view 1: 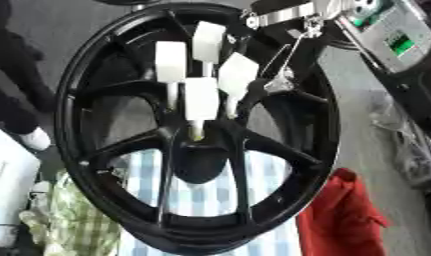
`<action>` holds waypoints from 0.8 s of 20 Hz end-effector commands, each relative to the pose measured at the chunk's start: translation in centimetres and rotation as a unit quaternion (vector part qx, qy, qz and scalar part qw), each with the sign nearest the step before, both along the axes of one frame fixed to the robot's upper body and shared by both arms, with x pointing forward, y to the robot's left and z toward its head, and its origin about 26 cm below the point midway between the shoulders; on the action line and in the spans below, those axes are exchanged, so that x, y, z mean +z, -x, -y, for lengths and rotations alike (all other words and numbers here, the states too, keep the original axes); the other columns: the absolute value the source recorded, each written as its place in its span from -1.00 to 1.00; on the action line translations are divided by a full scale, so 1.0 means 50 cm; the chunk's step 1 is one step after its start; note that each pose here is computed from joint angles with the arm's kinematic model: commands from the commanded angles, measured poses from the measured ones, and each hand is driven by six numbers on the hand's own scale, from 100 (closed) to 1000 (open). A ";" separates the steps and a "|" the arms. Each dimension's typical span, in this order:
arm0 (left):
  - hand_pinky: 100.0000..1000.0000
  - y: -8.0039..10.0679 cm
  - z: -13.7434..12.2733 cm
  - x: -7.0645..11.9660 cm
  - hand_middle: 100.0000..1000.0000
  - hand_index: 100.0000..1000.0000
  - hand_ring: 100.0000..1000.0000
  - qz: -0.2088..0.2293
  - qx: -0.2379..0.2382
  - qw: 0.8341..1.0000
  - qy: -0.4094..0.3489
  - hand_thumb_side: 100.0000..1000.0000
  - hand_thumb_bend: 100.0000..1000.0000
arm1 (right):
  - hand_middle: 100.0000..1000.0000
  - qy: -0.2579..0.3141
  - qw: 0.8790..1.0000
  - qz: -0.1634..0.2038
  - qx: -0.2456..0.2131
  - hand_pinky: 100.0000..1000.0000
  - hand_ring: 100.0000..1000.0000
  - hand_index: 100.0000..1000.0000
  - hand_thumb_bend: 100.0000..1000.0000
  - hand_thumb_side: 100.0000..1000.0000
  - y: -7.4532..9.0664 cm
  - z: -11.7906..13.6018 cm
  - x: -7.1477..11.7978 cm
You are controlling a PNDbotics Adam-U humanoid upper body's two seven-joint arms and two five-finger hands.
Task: Pull the pin out of the wheel hub.
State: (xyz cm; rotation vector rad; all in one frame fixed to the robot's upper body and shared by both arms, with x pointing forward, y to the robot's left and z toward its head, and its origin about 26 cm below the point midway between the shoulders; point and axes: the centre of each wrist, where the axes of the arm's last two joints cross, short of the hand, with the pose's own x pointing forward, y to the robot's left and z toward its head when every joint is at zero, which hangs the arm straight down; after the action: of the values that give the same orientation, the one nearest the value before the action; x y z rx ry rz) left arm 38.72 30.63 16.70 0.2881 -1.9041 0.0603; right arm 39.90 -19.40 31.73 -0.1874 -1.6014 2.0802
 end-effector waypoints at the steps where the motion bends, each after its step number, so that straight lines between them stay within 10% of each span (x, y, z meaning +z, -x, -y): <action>1: 0.41 0.002 -0.014 0.021 0.48 0.50 0.65 0.011 0.004 1.000 -0.015 0.74 -1.00 | -0.02 -0.005 1.000 0.014 -0.001 0.46 0.20 -0.16 -0.96 -1.00 0.011 0.010 0.030; 16: 0.41 0.004 -0.017 0.016 0.48 0.50 0.65 0.006 0.006 1.000 -0.017 0.74 -1.00 | -0.12 -0.064 0.998 0.003 -0.014 0.40 0.12 -0.25 -0.65 -1.00 0.024 0.027 0.078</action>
State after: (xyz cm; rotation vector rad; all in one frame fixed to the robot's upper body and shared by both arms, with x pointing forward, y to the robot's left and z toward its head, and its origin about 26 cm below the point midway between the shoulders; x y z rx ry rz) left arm 38.61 30.64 16.35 0.2888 -1.8939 0.0548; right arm 39.40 -19.95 33.71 -0.1179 -1.6828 1.9597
